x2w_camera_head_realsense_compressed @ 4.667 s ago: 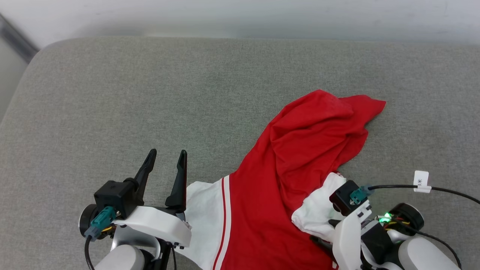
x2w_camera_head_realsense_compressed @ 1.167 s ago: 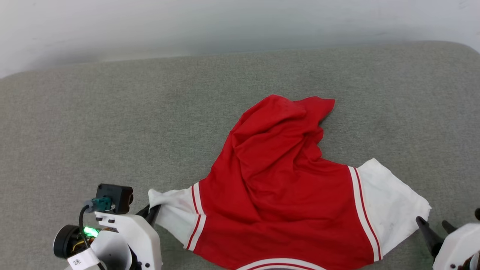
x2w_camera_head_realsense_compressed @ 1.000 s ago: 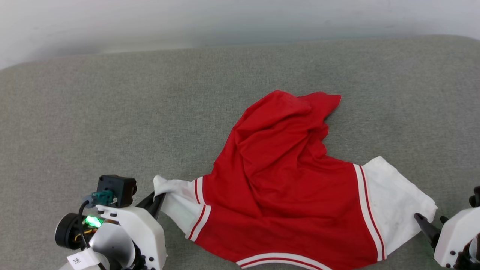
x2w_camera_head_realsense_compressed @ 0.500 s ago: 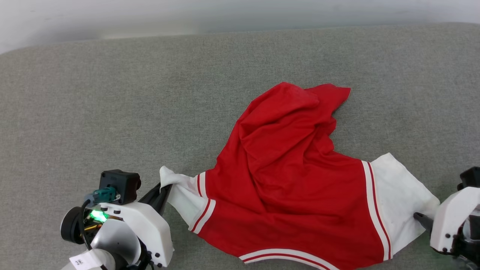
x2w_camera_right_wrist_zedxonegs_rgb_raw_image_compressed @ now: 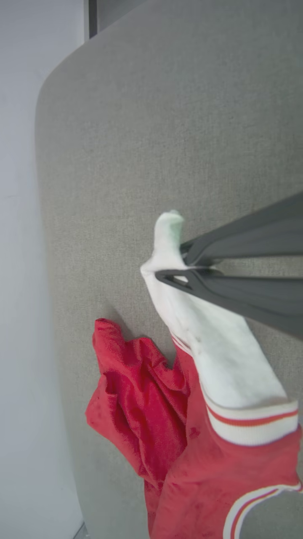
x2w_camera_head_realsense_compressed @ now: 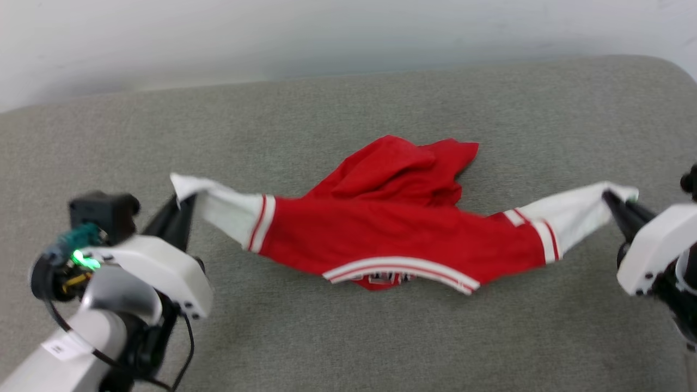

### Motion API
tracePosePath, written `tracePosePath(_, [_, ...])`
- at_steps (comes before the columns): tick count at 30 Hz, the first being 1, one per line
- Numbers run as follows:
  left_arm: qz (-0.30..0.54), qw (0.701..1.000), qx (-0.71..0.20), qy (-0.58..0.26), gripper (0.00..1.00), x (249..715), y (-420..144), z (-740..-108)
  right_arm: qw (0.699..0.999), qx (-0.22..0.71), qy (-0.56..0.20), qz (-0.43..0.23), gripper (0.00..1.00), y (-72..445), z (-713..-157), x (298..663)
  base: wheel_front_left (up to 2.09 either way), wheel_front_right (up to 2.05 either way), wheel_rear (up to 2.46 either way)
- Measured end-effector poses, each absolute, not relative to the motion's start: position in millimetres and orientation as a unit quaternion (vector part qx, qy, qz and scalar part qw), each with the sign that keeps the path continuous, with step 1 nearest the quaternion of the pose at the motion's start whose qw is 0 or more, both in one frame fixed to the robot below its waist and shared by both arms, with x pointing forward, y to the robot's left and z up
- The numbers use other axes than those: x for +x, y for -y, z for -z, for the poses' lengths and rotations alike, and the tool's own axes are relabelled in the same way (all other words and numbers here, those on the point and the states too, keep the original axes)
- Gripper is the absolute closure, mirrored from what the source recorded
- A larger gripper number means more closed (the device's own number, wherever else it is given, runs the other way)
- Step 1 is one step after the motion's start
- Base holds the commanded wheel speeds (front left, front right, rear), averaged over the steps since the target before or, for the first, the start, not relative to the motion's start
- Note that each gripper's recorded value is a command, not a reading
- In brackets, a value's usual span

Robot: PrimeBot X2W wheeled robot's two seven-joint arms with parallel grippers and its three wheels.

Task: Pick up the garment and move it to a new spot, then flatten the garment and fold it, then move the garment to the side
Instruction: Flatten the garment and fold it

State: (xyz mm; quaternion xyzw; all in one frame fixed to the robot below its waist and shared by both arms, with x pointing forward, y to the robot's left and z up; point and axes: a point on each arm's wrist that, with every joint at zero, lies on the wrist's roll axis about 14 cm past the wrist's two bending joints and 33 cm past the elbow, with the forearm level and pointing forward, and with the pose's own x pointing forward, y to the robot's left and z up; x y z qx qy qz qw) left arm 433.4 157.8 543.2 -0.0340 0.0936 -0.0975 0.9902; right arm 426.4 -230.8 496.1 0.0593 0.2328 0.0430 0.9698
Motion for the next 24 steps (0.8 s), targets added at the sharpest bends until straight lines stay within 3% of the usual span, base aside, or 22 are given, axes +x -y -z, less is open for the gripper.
tracePosePath(9, [0.076,0.99,-0.096,0.071,1.0,493,-165,-637,0.997,0.047,-0.044,-0.039,1.0,231,-595,476,0.0,0.0,0.0])
tracePosePath(24, [0.066,0.974,-0.069,0.206,1.0,607,-176,-732,0.992,0.019,0.125,-0.03,1.0,229,-714,584,0.0,0.0,0.0])
